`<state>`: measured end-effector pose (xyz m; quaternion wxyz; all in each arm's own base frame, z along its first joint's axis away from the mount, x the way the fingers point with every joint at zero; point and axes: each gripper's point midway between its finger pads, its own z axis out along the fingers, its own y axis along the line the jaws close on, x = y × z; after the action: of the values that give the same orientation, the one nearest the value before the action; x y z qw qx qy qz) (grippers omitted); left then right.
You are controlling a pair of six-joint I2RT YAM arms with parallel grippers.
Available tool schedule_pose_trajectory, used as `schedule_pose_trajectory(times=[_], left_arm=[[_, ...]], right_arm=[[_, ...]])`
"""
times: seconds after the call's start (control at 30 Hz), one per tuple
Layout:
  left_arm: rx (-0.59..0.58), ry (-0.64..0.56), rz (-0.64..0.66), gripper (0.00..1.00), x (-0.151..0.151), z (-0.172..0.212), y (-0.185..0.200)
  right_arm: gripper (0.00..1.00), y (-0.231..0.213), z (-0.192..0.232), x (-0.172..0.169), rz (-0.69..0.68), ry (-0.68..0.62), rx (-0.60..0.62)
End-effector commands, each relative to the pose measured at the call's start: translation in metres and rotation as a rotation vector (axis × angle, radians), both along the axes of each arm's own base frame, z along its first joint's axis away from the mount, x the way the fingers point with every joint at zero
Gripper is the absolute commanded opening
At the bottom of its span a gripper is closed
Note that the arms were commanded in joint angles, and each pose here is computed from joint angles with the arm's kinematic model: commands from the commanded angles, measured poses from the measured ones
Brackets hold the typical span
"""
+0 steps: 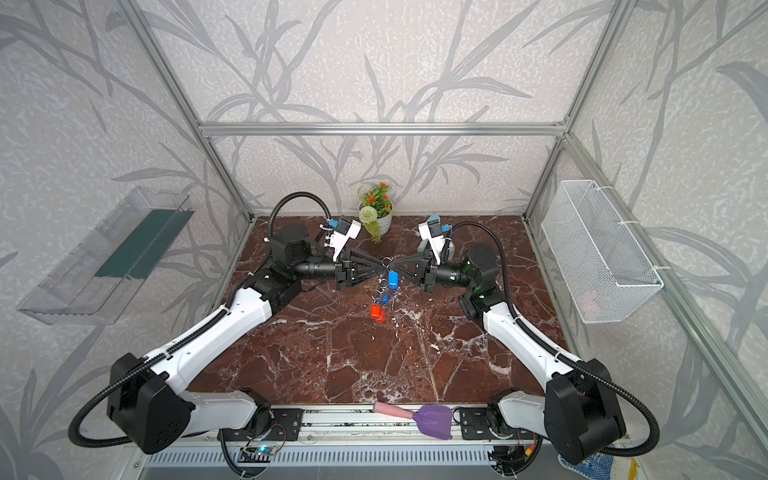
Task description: Put the keys on the keyring
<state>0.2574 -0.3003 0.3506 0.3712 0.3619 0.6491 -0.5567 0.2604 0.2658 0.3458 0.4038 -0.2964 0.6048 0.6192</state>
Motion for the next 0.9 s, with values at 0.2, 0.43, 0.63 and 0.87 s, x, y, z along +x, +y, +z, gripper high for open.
schedule_pose_trajectory(times=[0.2, 0.43, 0.63, 0.87], left_arm=[[0.194, -0.136, 0.014, 0.47, -0.010, -0.003, 0.034], [0.299, -0.199, -0.066, 0.40, -0.007, 0.005, 0.029], [0.390, -0.220, -0.145, 0.37, -0.009, 0.000, 0.010], [0.427, -0.226, -0.178, 0.39, -0.001, -0.001, -0.007]], right_arm=[[0.00, 0.001, 0.009, -0.010, 0.019, -0.208, -0.048], [0.00, 0.002, 0.004, -0.011, 0.035, -0.262, -0.058], [0.00, 0.002, 0.003, -0.013, 0.050, -0.263, -0.049], [0.00, 0.003, 0.006, -0.015, 0.075, -0.255, -0.034]])
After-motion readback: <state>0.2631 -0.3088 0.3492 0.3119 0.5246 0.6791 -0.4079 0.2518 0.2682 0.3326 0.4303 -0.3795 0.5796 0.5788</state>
